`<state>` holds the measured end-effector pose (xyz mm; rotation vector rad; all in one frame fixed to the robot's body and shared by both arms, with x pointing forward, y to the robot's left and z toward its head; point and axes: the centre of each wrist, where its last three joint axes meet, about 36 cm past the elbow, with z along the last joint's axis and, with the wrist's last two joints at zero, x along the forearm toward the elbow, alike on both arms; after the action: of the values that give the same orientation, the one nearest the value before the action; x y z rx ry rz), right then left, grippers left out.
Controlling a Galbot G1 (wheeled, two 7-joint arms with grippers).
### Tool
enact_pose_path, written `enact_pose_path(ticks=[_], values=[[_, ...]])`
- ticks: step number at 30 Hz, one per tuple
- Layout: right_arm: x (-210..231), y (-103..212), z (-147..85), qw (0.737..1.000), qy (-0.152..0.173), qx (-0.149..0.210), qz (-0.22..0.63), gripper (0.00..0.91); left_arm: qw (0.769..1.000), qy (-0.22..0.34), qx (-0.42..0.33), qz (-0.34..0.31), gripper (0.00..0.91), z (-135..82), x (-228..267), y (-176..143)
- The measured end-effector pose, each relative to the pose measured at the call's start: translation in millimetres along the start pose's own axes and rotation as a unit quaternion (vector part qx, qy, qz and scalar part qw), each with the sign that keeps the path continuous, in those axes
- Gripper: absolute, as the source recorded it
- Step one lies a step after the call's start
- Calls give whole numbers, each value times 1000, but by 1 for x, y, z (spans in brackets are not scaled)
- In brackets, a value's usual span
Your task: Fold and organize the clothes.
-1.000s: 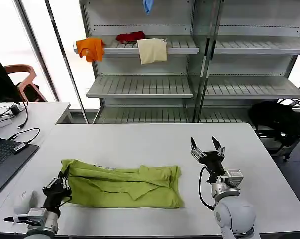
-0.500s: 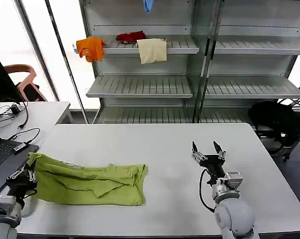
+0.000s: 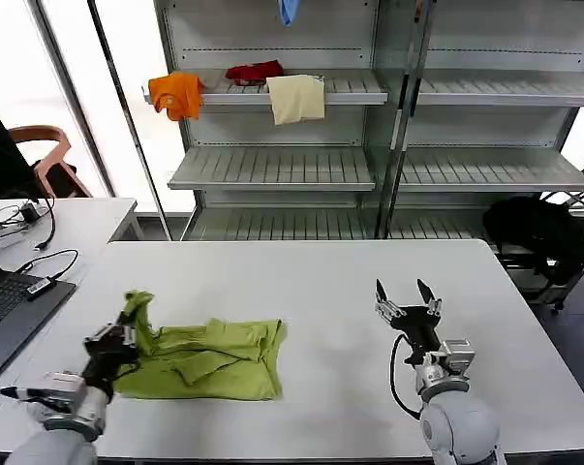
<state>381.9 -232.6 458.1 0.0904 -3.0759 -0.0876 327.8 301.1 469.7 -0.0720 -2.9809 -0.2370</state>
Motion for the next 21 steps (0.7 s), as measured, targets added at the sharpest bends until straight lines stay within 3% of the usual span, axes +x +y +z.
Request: enact_pose_path(ticks=[11,21], values=[[3,-5,1,1000,2,4,2,907,996,21,53,74,0,3,-18,-82],[1,-6,4,1000,6,6,2,907,991,46,71,101,0,8,-25,-125]])
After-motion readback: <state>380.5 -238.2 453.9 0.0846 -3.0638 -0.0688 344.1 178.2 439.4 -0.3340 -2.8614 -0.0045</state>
